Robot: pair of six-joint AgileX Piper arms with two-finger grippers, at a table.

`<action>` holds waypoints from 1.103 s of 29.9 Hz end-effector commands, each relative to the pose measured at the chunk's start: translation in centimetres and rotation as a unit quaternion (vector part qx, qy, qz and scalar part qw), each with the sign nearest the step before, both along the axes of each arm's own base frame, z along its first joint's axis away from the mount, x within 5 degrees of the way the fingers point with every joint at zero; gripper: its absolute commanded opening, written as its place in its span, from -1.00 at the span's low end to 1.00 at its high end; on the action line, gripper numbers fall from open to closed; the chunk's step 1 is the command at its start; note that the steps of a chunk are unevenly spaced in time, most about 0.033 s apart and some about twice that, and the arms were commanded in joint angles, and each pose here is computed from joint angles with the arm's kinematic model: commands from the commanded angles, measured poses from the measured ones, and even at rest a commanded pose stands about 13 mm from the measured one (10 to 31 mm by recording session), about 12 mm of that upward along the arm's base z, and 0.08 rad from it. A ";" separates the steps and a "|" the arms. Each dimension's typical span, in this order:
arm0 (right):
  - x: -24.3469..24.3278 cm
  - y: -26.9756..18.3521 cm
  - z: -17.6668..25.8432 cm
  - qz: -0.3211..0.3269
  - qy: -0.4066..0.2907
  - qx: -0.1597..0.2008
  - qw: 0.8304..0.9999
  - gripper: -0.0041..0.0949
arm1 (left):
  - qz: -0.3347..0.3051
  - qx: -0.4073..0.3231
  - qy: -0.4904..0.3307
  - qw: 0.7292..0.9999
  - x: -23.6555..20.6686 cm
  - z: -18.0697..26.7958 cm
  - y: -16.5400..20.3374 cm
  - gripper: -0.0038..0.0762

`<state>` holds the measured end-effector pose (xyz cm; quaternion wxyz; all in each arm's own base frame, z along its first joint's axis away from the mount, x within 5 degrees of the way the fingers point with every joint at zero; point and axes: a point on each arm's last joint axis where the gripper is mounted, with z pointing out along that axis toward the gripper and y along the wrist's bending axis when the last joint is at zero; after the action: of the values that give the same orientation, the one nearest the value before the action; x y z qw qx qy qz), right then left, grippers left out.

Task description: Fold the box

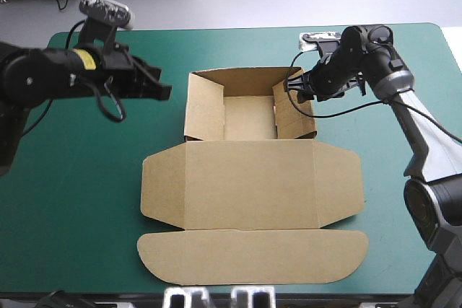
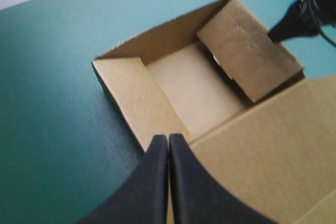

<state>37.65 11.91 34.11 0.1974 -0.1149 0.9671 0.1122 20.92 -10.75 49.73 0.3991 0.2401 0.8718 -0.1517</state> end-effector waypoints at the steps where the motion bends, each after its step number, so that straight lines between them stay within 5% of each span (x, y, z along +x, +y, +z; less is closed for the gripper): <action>1: 0.3 0.1 1.1 0.004 -0.036 0.020 0.999 -0.03 | -0.010 0.004 0.007 1.000 -4.0 -1.2 1.6 -0.93; 9: 2.1 0.5 -2.5 0.003 0.004 0.008 1.000 -0.06 | 0.014 -0.003 -0.039 0.999 -10.8 -6.8 5.0 -0.93; 11: 2.3 0.6 -2.8 0.002 0.008 0.007 1.000 -0.30 | 0.017 -0.005 -0.038 0.999 -12.4 -8.3 5.8 -0.93; 14: 2.2 0.6 -2.9 -0.003 0.020 0.007 1.000 -0.92 | 0.045 -0.010 -0.023 0.999 -14.1 -11.0 6.8 -0.93; 23: 1.6 -2.5 -0.5 -0.032 0.015 -0.016 0.999 -0.96 | 0.156 -0.009 0.002 0.988 -17.6 -19.2 9.9 -0.93; 33: 0.3 -17.3 2.8 -0.188 -0.030 -0.050 0.980 -0.96 | 0.168 -0.020 -0.014 0.986 -19.3 -20.3 10.8 -0.93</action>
<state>39.82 -1.33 33.49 0.1933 0.0192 0.9801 0.0395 1.32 0.13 28.57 0.4157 0.0872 0.9005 -0.0927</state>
